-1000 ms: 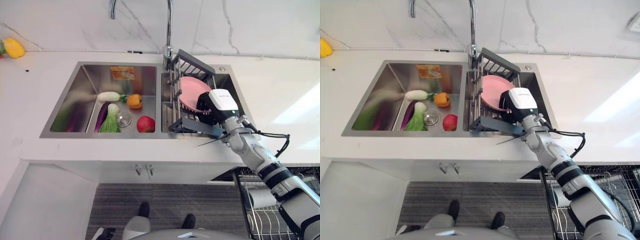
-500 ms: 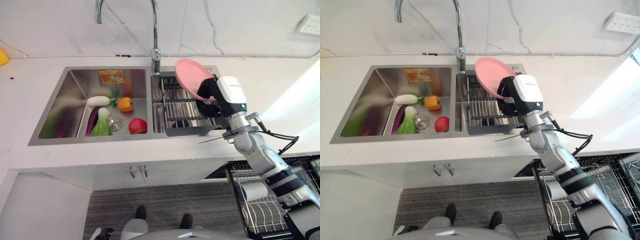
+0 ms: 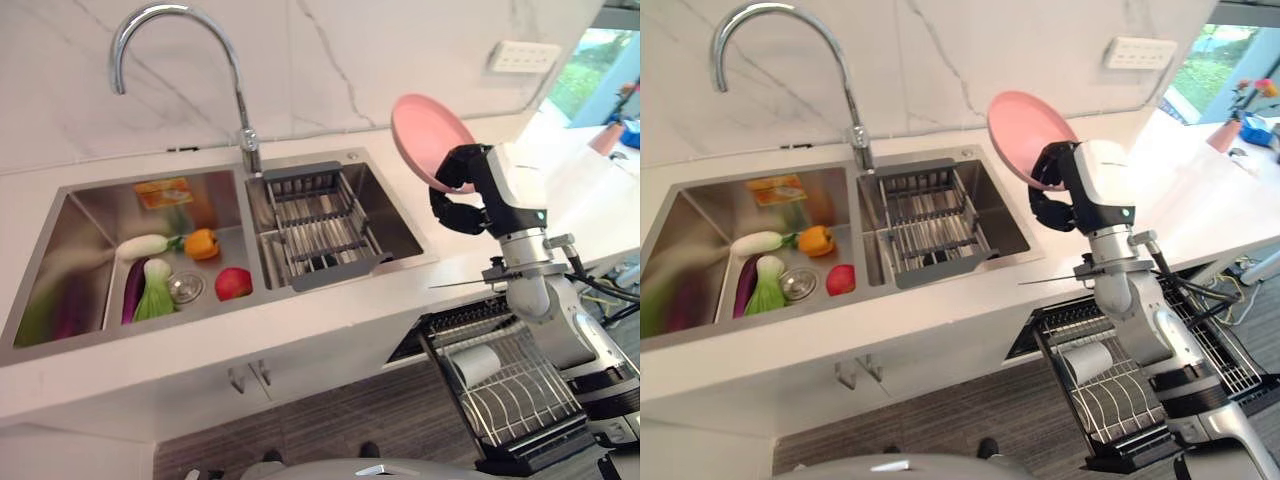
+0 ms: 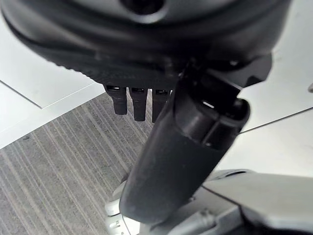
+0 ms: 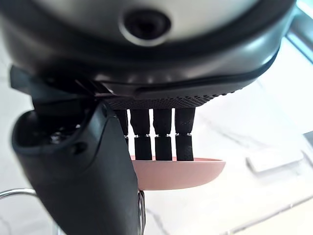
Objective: Place the dishes in the dishwasher.
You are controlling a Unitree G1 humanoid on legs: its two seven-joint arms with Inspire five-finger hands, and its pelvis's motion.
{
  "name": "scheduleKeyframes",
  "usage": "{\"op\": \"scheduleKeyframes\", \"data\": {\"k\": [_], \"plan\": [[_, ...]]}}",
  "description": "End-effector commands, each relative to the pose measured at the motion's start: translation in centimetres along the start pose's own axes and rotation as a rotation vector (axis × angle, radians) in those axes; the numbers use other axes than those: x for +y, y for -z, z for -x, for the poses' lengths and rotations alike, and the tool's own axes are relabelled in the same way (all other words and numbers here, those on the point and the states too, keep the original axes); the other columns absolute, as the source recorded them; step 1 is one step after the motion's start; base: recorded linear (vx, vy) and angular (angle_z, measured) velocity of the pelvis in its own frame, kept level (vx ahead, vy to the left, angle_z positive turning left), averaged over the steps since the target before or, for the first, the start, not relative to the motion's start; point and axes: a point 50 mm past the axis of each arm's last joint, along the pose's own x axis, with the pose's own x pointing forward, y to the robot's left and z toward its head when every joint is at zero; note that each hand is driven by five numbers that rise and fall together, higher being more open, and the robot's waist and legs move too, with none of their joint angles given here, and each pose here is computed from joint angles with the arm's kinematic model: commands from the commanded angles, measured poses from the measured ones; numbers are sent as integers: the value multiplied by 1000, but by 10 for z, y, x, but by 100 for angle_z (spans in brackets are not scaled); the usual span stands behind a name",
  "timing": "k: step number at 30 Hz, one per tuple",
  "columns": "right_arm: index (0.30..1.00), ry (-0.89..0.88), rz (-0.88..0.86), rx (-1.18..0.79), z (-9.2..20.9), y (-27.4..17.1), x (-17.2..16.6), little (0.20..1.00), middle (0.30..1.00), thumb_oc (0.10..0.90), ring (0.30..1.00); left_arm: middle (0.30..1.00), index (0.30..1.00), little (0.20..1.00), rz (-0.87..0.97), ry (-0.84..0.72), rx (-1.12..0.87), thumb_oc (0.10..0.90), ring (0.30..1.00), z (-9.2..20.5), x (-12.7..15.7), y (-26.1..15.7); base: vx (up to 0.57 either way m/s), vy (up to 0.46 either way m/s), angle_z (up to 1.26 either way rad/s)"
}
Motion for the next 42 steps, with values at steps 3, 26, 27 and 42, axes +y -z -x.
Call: {"op": "scheduleKeyframes", "data": {"k": [3, 26, 27, 42], "plan": [[300, 345, 125, -113, -21, -7, -83, 300, 300, 400, 300, 900, 900, 900, -9, 41, 19, 800, 900, -1, -12, -3, 13, 60, -37], [300, 167, 276, 243, 8, 65, -57, 300, 300, 400, 300, 900, 900, 900, 225, 11, 117, 800, 900, -2, -5, 10, -102, 14, -65], [300, 144, 262, 246, 8, 65, -52, 300, 300, 400, 300, 900, 900, 900, 236, 14, 122, 800, 900, -1, -6, 12, 124, -331, -12], [300, -148, 211, 319, 24, 83, 2, 300, 300, 400, 300, 900, 900, 900, 278, 71, 73, 800, 900, 1, -23, -1, 59, -148, 17]]}}
